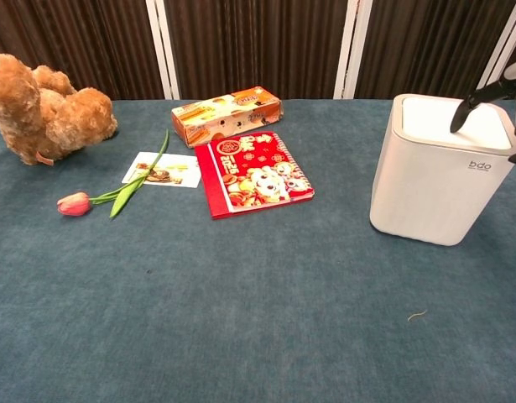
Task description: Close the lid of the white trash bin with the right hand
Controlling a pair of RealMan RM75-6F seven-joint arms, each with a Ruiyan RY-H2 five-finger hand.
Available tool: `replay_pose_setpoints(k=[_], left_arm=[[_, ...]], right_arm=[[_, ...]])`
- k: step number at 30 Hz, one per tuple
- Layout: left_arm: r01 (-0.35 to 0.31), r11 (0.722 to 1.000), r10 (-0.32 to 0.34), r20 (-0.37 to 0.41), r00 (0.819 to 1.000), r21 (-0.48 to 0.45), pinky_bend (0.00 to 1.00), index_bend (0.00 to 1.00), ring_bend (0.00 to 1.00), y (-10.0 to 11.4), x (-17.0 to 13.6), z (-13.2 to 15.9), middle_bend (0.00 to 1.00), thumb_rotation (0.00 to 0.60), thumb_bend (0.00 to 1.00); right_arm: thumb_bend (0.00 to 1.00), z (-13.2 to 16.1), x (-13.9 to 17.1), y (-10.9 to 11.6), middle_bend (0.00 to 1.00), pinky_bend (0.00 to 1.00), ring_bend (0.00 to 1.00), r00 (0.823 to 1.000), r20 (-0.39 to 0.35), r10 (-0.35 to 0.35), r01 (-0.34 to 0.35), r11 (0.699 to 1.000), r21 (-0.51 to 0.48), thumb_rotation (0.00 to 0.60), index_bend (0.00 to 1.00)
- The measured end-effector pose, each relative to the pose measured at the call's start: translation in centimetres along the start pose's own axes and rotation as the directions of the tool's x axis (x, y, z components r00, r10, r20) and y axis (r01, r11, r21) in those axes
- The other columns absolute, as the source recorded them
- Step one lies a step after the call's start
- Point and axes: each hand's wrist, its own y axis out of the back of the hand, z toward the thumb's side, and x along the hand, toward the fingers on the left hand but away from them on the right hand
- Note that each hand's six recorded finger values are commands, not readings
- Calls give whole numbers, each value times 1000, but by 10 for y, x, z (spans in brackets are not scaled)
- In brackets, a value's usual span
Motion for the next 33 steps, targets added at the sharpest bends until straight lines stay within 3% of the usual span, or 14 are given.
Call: replay_pose_setpoints(k=[5, 9, 11, 13, 17, 18, 21, 23, 28, 33], left_arm=[[-1, 1000, 1, 1, 1000, -1, 13, 0, 0, 1, -1, 0, 0, 600, 409], [-14, 1000, 14, 2, 1000, -6, 12, 0, 0, 3, -3, 0, 0, 600, 411], [-18, 1000, 18, 3, 1000, -8, 13, 0, 0, 4, -3, -1, 0, 600, 410], [-20, 1000, 20, 8, 1000, -8, 13, 0, 0, 4, -3, 0, 0, 600, 410], [-32, 999, 32, 24, 999, -10, 13, 0, 0, 4, -2, 4, 0, 600, 413], [-37, 999, 37, 30, 999, -11, 12, 0, 0, 4, -3, 5, 0, 600, 413], [-61, 998, 62, 50, 997, -18, 9, 0, 0, 7, -3, 8, 0, 600, 411], [-80, 997, 81, 63, 995, -21, 9, 0, 0, 9, -4, 10, 0, 600, 411], [-78, 997, 80, 77, 994, -22, 8, 0, 0, 6, -6, 13, 0, 600, 412], [-58, 998, 59, 85, 995, -13, 7, 0, 0, 1, -4, 15, 0, 600, 411]], right_arm=[[496, 0, 0, -1, 1000, 1000, 1000, 1000, 7, -3, 3, 1000, 5, 600, 309], [496, 0, 5, 8, 1000, 993, 993, 998, 7, -63, 63, 998, -11, 600, 200], [496, -1, 11, 15, 994, 934, 926, 993, 9, -117, 117, 993, -16, 600, 133], [496, -3, 19, 21, 908, 808, 772, 984, 7, -180, 180, 984, -11, 600, 80], [496, -8, 39, 19, 497, 479, 420, 960, 6, -278, 278, 960, -4, 600, 11], [495, -9, 44, 15, 327, 315, 263, 956, 5, -292, 292, 956, -7, 600, 0], [461, -14, 61, -2, 54, 44, 24, 942, 6, -335, 335, 942, -29, 600, 0], [423, -20, 70, -16, 2, 0, 0, 928, 15, -373, 373, 926, -52, 600, 0], [363, -49, 82, -58, 0, 0, 0, 891, 83, -446, 451, 891, -61, 600, 0], [361, -66, 86, -103, 0, 0, 0, 883, 130, -451, 461, 885, -57, 600, 0]])
